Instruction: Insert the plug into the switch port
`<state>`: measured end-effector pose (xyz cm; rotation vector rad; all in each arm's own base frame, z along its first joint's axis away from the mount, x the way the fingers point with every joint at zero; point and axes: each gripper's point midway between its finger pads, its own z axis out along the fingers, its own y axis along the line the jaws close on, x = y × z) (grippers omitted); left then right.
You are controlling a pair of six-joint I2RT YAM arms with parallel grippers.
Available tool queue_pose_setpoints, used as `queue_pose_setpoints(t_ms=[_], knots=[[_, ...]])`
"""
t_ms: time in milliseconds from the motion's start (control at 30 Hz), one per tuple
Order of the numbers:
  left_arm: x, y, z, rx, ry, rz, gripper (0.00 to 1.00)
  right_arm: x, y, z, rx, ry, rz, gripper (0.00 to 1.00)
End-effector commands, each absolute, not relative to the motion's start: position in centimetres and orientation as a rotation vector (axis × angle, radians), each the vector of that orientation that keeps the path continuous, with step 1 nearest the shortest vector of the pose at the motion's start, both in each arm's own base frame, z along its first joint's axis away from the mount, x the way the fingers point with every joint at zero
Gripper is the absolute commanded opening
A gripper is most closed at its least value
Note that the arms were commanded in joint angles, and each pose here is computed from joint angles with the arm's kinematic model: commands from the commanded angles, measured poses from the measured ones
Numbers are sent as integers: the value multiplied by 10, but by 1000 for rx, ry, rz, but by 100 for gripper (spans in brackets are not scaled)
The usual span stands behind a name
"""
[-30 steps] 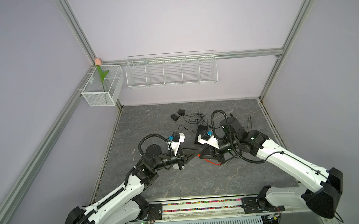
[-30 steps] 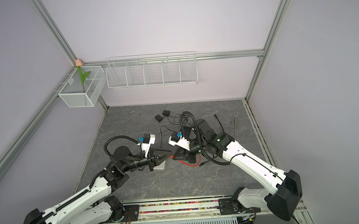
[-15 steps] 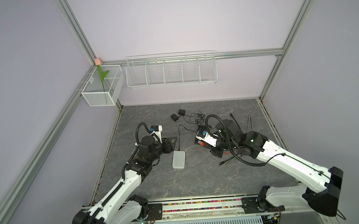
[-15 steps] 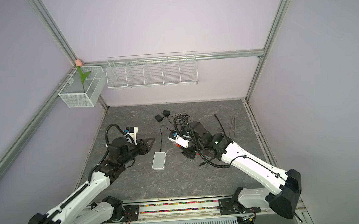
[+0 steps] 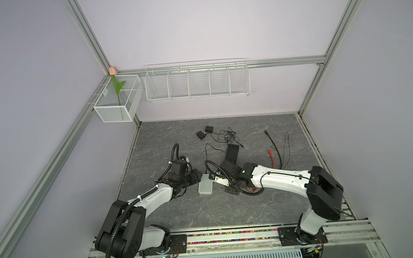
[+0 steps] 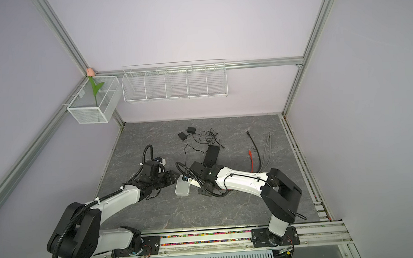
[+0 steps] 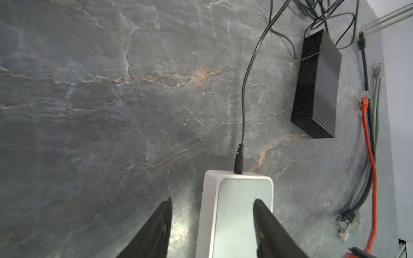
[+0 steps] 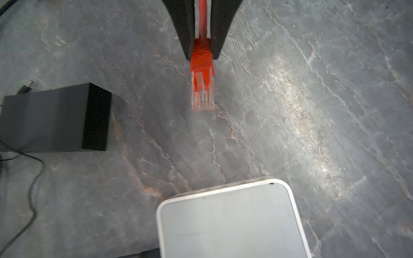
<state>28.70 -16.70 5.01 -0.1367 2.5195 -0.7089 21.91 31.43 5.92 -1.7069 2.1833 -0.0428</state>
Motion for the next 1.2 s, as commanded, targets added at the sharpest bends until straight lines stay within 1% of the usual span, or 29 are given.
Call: queue_pose_setpoints(t_ms=[0, 267, 400, 800, 1167], knots=[[280, -170, 41, -149, 2532, -756, 53, 218, 333, 51, -1718, 2163, -35, 7], [265, -173, 34, -162, 2527, -835, 50, 205, 352, 30, -1774, 2160, 11, 7], [259, -179, 33, -136, 2537, -845, 45, 203, 359, 26, -1789, 2157, 22, 6], [244, -179, 34, -118, 2537, -827, 43, 204, 367, 22, -1798, 2144, 25, 7], [242, -180, 31, -101, 2547, -812, 43, 210, 371, 27, -1780, 2123, -1, 6]])
